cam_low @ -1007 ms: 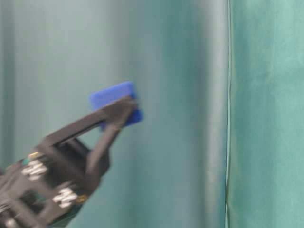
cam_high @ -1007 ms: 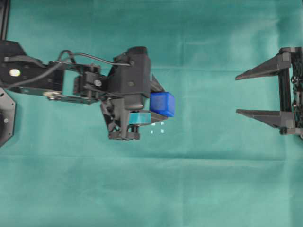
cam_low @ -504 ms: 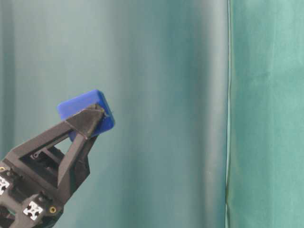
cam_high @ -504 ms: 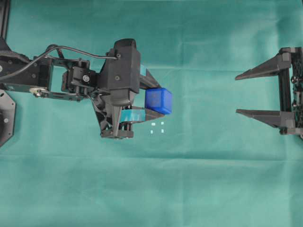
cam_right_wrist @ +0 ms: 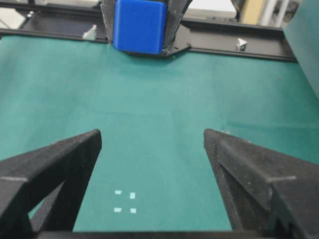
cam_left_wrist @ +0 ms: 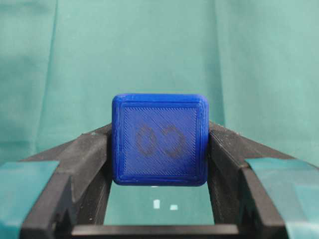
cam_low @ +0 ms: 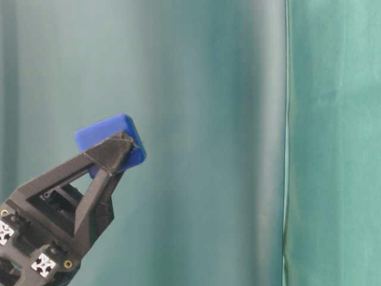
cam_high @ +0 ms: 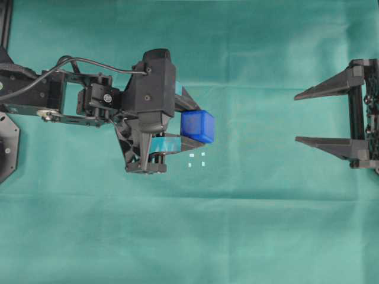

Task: Handover the blue block to the right arm after grasping it with the left arm, then place it in the designated position.
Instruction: 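Lift the blue cube with the left gripper and pull it back left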

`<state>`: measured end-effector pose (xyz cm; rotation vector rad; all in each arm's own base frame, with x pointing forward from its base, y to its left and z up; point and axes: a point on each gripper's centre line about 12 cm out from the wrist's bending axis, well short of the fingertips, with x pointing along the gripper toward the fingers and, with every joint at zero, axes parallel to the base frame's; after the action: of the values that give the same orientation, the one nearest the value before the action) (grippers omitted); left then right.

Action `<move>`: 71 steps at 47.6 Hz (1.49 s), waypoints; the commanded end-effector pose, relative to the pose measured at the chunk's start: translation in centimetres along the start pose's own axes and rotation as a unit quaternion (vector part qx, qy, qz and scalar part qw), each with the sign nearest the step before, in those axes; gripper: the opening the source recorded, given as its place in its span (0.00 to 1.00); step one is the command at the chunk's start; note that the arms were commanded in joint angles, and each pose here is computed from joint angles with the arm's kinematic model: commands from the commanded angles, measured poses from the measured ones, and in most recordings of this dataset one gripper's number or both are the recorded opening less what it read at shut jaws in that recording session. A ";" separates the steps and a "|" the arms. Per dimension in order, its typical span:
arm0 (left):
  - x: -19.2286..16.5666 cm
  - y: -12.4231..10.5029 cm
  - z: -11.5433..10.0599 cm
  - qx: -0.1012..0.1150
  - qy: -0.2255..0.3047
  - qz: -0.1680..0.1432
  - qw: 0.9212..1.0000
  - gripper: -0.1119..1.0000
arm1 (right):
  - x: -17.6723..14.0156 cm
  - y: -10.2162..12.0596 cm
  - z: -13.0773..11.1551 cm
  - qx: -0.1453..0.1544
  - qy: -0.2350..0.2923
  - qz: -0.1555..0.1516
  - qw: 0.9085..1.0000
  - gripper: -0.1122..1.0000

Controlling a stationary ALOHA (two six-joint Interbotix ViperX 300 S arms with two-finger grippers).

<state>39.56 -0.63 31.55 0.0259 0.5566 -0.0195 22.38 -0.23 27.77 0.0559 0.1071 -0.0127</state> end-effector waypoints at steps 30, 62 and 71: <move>-1.1 0.0 1.5 -0.001 -0.025 0.000 1.000 0.52 | 0.1 0.0 0.7 -0.001 -0.009 0.000 1.000 0.95; -3.5 0.0 2.2 0.001 -0.110 0.001 0.994 0.52 | 0.1 0.0 0.7 -0.001 -0.009 0.000 1.000 0.95; -5.6 -0.1 1.8 0.001 -0.176 0.001 0.984 0.52 | 0.1 0.0 0.8 -0.007 -0.012 0.001 1.000 0.95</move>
<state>36.85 -0.61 34.09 0.0224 0.3005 -0.0188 22.38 -0.21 27.77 0.0469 0.1072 -0.0106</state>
